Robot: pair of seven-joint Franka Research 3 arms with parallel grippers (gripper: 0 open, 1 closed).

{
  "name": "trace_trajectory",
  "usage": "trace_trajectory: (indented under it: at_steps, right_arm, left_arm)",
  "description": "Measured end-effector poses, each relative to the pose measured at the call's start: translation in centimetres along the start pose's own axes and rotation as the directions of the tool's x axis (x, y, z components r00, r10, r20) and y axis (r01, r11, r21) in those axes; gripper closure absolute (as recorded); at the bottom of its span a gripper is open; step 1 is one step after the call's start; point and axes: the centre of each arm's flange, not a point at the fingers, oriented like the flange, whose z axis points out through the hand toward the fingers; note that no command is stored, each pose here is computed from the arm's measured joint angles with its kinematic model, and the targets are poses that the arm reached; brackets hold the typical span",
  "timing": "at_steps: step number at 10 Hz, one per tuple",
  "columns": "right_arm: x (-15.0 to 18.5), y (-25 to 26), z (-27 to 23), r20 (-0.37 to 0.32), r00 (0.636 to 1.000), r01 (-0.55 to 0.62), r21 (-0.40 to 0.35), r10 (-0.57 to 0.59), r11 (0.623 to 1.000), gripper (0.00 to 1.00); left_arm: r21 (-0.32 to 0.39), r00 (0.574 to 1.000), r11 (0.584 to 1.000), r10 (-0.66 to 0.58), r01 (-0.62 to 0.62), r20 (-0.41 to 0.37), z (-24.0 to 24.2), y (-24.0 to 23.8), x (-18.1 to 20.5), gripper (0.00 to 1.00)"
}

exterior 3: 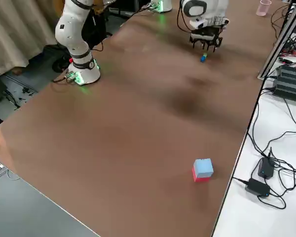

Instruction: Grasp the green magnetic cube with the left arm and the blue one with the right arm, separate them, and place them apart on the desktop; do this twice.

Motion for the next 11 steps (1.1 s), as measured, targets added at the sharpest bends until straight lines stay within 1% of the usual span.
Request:
trace_trajectory:
  at_steps: [1,2,3,5,6,7,9,11]
  right_arm:
    - [-0.6,-0.4,1.4,0.016,0.999,-0.05,0.01,0.05,0.999,0.07]
    - [-1.5,-0.9,2.6,0.035,0.996,-0.084,0.031,0.083,0.996,0.07]
    - [-2.8,-0.9,3.8,0.052,0.993,-0.11,0.049,0.107,0.993,0.07]
    - [-4.7,-0.9,5.8,0.067,0.989,-0.134,0.057,0.131,0.989,0.07]
    - [-5.0,-1.2,6.6,0.069,0.987,-0.149,0.056,0.145,0.987,0.06]
    - [-4.9,-1.5,7.2,0.07,0.985,-0.161,0.055,0.157,0.985,0.06]
    - [-5.0,-1.8,8.8,0.073,0.983,-0.171,0.054,0.166,0.984,0.05]
    - [-4.9,-1.9,9.9,0.089,0.979,-0.188,0.05,0.183,0.981,0.06]
  left_arm:
    - [-0.011,1.0,1.0,0.002,-0.001,0.008,0.6,-0.1,0.0,0.21]
    - [-0.016,1.0,1.0,0.002,-0.002,0.011,0.9,-0.1,-0.1,0.22]
    - [-0.018,1.0,1.0,0.002,-0.002,0.013,0.9,0.0,-0.1,0.24]
    - [-0.019,1.0,1.0,0.002,-0.002,0.014,0.9,0.0,-0.2,0.31]
    - [-0.018,1.0,1.0,0.003,-0.003,0.014,1.0,-0.1,-0.2,0.4]
    - [-0.016,1.0,1.0,0.005,-0.005,0.012,1.1,-0.2,-0.2,0.43]
    - [-0.01,1.0,1.0,0.008,-0.008,0.009,1.6,-0.4,-0.2,0.44]
    - [-0.008,1.0,1.0,0.009,-0.009,0.007,1.8,-0.5,-0.2,0.44]
